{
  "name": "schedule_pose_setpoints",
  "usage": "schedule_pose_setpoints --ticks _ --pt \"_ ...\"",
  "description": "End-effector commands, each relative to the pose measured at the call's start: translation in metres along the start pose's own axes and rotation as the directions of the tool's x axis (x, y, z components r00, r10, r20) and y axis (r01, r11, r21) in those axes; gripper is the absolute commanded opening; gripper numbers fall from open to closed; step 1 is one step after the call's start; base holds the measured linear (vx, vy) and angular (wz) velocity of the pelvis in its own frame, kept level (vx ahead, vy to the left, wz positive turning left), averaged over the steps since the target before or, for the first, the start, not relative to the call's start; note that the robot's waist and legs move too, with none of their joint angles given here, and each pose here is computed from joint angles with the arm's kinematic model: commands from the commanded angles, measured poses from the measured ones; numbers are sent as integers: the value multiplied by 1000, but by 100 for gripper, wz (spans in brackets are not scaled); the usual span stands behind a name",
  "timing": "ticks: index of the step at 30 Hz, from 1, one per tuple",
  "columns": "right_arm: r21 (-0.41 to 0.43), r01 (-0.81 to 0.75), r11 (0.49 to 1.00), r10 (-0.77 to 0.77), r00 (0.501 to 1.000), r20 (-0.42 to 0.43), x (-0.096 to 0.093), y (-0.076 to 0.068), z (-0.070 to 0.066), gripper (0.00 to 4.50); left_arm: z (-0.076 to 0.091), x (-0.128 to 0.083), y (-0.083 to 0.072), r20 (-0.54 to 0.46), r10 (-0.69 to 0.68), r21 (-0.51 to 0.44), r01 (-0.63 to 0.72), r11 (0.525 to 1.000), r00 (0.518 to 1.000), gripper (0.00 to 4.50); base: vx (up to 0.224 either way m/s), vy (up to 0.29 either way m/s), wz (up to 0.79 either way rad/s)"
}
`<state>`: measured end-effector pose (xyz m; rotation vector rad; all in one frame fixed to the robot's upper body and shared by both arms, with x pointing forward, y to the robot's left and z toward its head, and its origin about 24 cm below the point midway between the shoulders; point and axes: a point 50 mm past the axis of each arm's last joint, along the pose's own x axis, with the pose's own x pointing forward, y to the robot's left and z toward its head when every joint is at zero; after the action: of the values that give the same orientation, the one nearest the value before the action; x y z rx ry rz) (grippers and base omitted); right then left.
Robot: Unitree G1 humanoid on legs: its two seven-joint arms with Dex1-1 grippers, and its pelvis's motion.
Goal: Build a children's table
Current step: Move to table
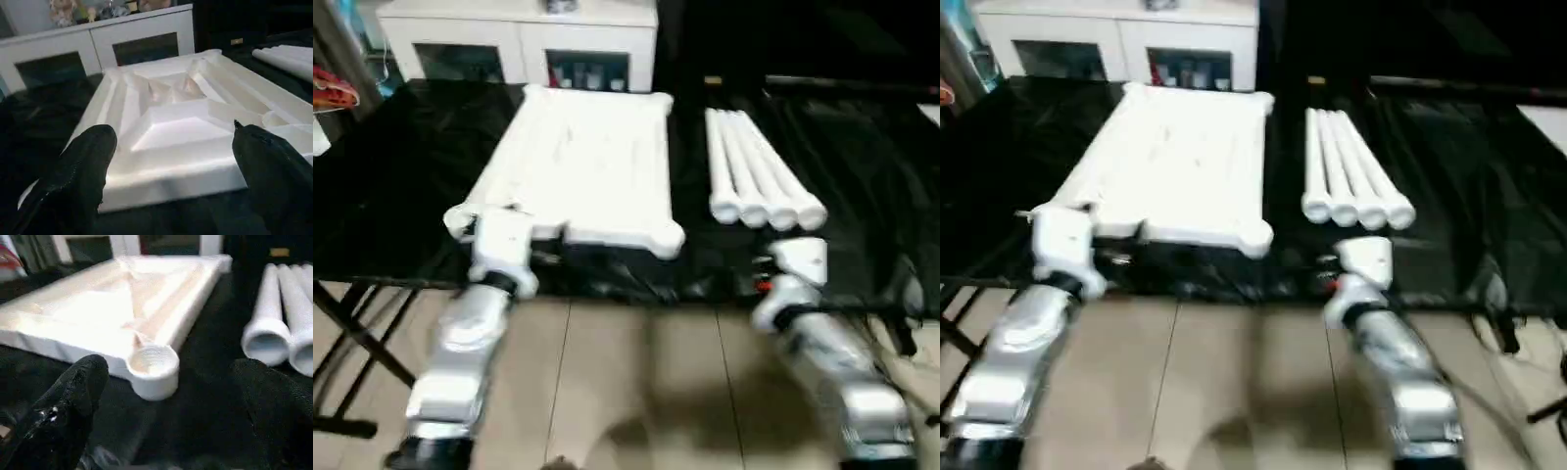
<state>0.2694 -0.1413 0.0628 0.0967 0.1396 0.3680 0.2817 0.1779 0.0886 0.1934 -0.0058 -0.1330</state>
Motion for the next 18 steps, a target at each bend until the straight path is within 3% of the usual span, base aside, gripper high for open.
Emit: schedule_pose_setpoints --ticks 1,18 --pt "-21 44 999 -44 999 -2 -5 -11 2 447 2 1 -11 6 -46 -12 46 999 999 433 58 -48 -6" --pt "-17 43 999 -43 999 6 -1 -9 4 447 -3 -1 -10 -25 -70 -48 69 996 997 433 92 -18 2"
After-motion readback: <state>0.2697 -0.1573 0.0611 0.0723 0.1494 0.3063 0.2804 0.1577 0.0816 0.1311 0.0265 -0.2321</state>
